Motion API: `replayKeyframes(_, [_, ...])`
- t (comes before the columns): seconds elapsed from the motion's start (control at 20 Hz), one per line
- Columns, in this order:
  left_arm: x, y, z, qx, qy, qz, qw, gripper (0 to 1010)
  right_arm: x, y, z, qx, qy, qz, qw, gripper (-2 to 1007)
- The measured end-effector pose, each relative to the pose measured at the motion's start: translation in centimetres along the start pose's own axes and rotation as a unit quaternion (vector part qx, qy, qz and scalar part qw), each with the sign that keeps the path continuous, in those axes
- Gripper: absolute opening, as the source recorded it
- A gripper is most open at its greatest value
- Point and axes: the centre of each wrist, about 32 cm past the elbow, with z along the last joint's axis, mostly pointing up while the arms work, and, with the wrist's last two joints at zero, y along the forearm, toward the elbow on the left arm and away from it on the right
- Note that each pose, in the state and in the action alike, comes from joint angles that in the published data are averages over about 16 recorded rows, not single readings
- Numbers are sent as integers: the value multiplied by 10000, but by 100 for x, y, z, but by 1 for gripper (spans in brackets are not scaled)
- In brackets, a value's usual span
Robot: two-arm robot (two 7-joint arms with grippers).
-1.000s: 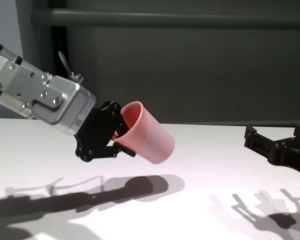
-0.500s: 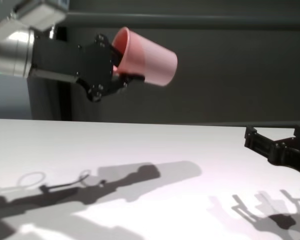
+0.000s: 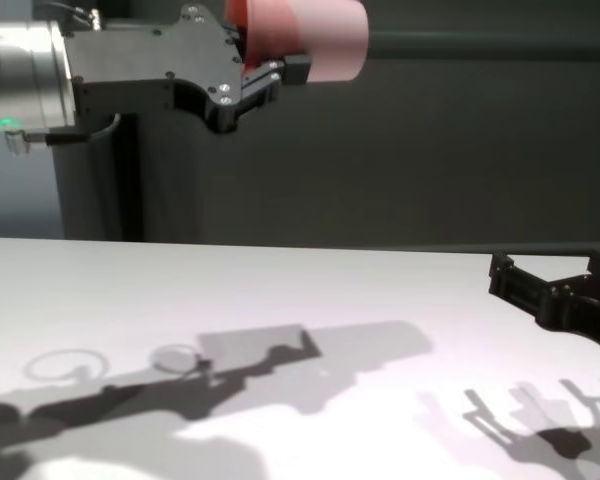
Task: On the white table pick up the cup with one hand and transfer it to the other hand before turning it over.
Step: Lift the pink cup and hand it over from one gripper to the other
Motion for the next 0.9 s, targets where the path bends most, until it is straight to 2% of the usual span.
replayKeyframes(0.15, [-42,-65,-8,-197,286,51,9994,38,0,0,0,0,0,0,10000,1000])
replayKeyframes(0.35, [-67,-171,-4,-360,464,9,9983,38,0,0,0,0,0,0,10000,1000])
replayKeyframes(0.55, [-62,-279,10,-441,481,-116,9978,38,0,0,0,0,0,0,10000,1000])
replayKeyframes(0.9, [1,-422,22,-509,357,-361,9974,38,0,0,0,0,0,0,10000,1000])
